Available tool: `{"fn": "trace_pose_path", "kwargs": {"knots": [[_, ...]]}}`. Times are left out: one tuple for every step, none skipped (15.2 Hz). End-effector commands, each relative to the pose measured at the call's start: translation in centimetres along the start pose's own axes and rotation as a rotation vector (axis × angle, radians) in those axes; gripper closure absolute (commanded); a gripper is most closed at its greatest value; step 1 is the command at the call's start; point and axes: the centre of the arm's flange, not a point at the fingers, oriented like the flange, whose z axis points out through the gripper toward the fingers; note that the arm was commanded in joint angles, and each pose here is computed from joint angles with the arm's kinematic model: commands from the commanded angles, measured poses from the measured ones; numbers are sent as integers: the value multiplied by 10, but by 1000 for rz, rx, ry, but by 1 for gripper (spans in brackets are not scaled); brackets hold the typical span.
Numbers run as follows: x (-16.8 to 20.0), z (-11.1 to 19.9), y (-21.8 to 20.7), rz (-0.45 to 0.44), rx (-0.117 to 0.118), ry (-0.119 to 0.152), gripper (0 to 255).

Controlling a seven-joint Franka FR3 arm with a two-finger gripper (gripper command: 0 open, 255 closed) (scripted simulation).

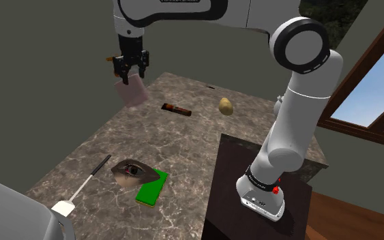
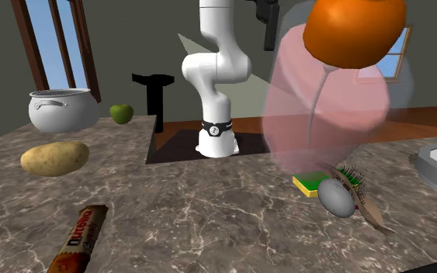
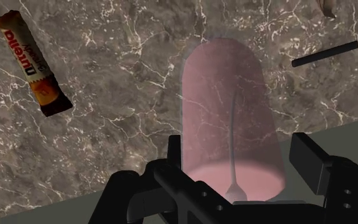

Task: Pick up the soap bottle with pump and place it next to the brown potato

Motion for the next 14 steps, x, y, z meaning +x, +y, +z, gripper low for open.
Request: {"fn": "trace_pose_path", "kwargs": {"knots": [[0,-13,1,0,0,0,255],[0,-18,1,0,0,0,255],[0,-23,1,0,0,0,255],[0,-29,2,0,0,0,255],[0,-34,2,0,0,0,255],[0,-39,2,0,0,0,255],[0,-44,2,0,0,0,255],[0,-50,2,0,0,0,255],[0,-55,3,0,0,0,255],[0,-59,3,0,0,0,255],[-4,-58,15,0,0,0,255],[-8,-58,28,0,0,0,255],[-11,-57,41,0,0,0,255],[-15,-57,53,0,0,0,255]]}}
